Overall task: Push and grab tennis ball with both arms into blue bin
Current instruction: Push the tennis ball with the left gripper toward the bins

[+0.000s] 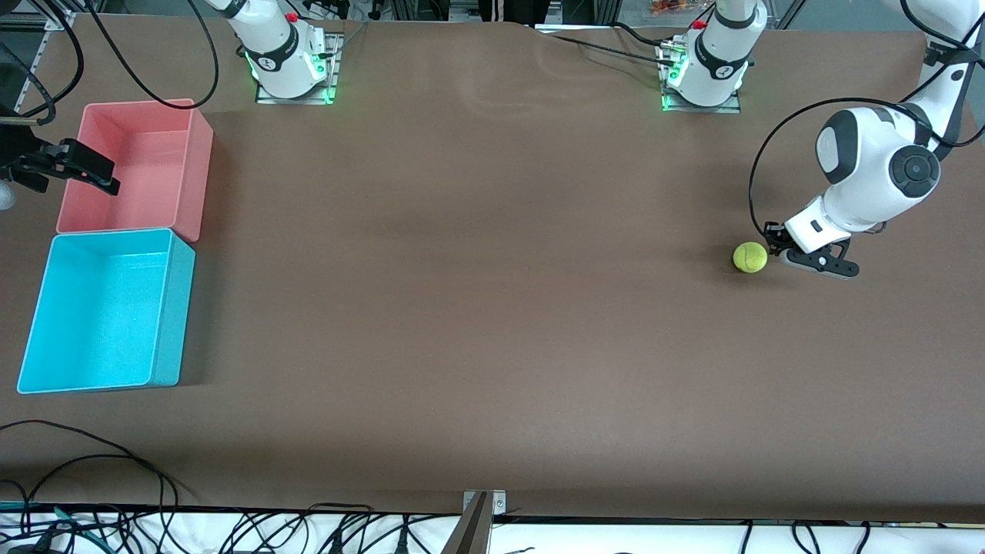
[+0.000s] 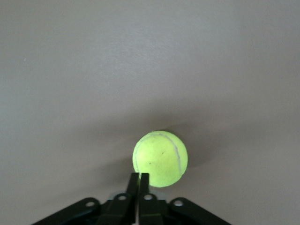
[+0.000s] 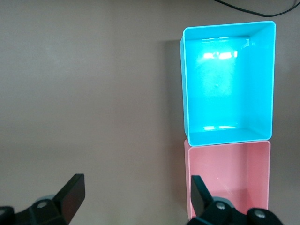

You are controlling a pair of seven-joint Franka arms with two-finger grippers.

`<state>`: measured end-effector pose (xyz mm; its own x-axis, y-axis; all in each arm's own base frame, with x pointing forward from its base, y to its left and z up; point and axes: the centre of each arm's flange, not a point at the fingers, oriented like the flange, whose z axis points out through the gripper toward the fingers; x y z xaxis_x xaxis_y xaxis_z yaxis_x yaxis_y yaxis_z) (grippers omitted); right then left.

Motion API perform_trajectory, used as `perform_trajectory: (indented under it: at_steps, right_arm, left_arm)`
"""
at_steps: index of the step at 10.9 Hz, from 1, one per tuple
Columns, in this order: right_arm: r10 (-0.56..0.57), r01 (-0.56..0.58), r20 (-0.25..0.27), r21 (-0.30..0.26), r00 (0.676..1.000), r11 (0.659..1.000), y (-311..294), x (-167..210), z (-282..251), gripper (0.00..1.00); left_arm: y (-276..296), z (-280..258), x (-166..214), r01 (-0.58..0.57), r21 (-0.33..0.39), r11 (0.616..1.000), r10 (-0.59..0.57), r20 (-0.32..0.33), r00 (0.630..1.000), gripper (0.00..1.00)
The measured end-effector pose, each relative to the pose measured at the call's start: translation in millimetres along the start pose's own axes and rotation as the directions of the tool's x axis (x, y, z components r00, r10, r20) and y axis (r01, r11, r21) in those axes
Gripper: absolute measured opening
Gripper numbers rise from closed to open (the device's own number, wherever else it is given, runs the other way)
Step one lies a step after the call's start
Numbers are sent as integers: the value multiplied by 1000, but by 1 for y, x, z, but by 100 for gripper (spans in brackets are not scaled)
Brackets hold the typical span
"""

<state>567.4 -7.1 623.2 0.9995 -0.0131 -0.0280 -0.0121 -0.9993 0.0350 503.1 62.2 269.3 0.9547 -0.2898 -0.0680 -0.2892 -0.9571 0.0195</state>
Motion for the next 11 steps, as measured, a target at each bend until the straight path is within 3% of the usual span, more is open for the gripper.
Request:
perform_trajectory:
  at_steps: [1, 2, 4, 8, 11]
  right_arm:
    - [0, 0, 0, 0, 1000, 1000, 0, 0, 0, 100]
    - [1, -1, 0, 0, 1000, 1000, 0, 0, 0, 100]
    - [1, -1, 0, -1, 1000, 1000, 1, 0, 0, 100]
    - [1, -1, 0, -1, 1000, 1000, 1, 0, 0, 100]
    - [2, -2, 0, -1, 1000, 1000, 1, 0, 0, 100]
  left_arm:
    - [-4, 2, -3, -111, -2, 994, 111, 3, 994, 1]
    - [-10, 4, -7, -222, -6, 975, 222, 7, 975, 1]
    - [-17, 8, -12, -405, -15, 914, 406, 10, 914, 1]
    - [-33, 23, -16, -706, -3, 709, 706, -1, 709, 1]
    - [-57, 48, -24, -811, 18, 584, 812, -4, 584, 1]
